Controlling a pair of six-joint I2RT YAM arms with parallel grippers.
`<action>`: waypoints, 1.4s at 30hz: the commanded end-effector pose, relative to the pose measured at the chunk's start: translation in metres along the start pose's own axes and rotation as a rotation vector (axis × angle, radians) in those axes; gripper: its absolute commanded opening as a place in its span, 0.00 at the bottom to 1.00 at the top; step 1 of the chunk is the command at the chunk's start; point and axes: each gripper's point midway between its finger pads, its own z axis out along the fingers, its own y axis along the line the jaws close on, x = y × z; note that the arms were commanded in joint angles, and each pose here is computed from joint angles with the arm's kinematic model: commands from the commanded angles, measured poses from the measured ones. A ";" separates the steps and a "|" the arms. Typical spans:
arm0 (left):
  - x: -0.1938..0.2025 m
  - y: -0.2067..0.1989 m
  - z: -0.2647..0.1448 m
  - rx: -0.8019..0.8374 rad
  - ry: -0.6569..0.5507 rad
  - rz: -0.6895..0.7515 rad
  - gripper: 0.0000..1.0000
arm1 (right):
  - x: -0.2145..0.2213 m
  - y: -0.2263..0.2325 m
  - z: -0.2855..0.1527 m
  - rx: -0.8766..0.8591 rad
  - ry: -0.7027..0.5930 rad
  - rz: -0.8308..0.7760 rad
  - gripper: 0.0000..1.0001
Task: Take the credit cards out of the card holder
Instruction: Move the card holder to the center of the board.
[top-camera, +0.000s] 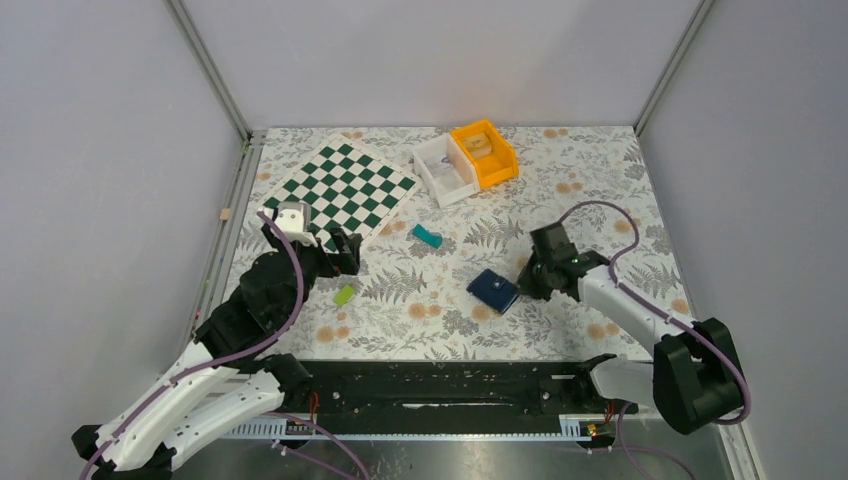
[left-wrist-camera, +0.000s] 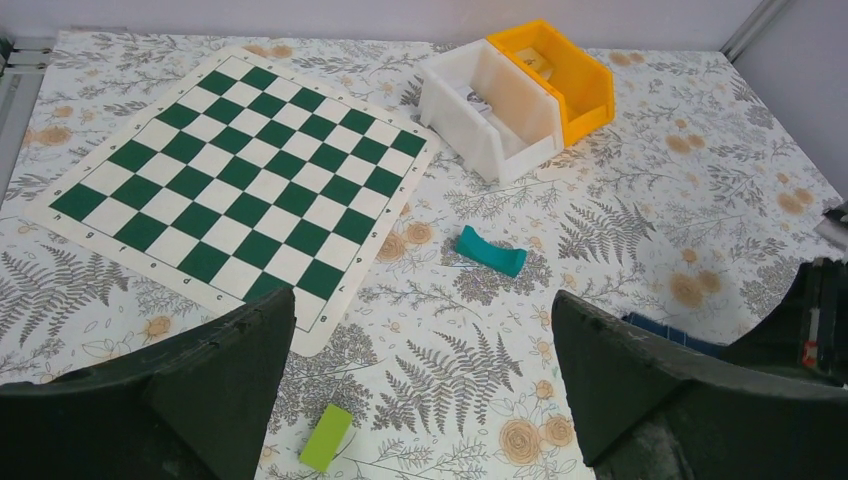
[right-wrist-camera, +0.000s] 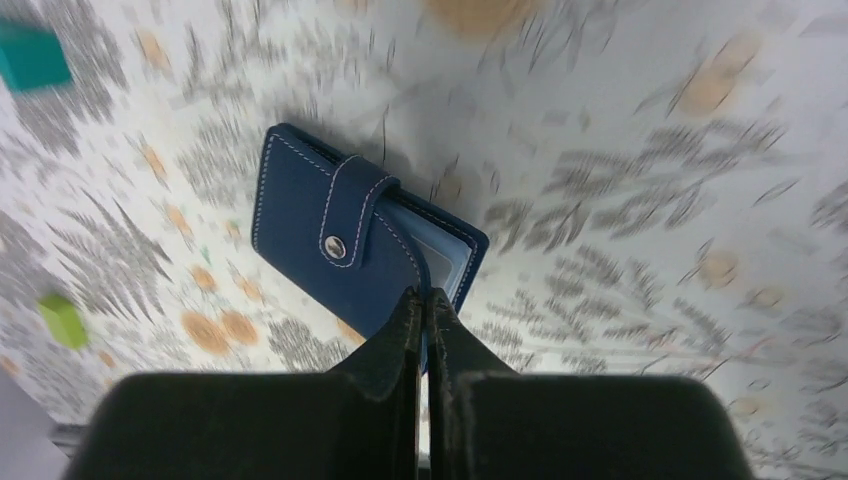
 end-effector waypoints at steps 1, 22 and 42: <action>-0.015 -0.008 -0.003 0.033 -0.032 -0.034 0.99 | 0.031 0.001 -0.002 0.033 -0.022 0.028 0.00; 0.032 -0.001 -0.012 -0.012 0.141 -0.140 0.99 | 0.066 0.043 -0.022 -0.114 0.090 -0.519 0.74; 0.120 -0.067 -0.014 0.162 0.539 -0.422 0.97 | 0.110 0.059 -0.016 -0.215 0.368 -0.555 0.78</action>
